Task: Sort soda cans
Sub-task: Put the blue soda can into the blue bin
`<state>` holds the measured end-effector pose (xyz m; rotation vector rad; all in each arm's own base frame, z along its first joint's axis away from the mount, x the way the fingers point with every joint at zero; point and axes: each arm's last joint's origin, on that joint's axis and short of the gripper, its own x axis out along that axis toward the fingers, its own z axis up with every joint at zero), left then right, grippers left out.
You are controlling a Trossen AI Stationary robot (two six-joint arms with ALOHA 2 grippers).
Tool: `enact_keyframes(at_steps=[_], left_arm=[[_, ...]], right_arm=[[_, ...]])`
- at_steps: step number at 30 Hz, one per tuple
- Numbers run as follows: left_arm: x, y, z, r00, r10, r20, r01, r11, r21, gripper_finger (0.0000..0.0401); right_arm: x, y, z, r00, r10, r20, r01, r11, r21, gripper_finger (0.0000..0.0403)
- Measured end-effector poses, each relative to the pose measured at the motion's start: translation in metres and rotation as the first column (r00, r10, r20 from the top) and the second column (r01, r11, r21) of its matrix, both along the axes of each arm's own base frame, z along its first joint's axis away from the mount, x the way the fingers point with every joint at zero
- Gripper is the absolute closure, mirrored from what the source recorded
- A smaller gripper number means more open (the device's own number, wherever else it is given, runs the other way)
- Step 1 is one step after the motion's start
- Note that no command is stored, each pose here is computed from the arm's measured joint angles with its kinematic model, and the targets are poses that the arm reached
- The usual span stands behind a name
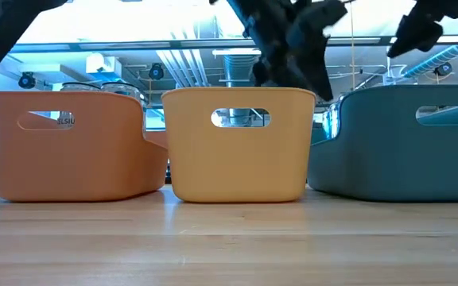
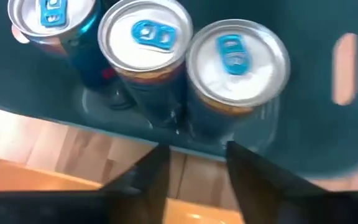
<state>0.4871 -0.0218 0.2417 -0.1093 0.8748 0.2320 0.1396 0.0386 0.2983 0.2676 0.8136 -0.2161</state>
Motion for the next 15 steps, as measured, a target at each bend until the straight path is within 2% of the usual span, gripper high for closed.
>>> enact_keyframes(at_steps=[6, 15], left_arm=[[0.010, 0.008, -0.019, 0.998, -0.065, -0.008, 0.065, 0.997, -0.042, 0.0385], [0.025, 0.008, -0.041, 0.993, -0.117, -0.026, 0.116, 0.992, -0.056, 0.0399]], right_arm=[[-0.001, 0.002, -0.001, 1.000, 0.000, -0.028, 0.003, 0.995, 0.096, 0.0211], [-0.001, 0.002, -0.001, 0.999, -0.029, -0.028, 0.032, 0.992, 0.123, 0.0225]])
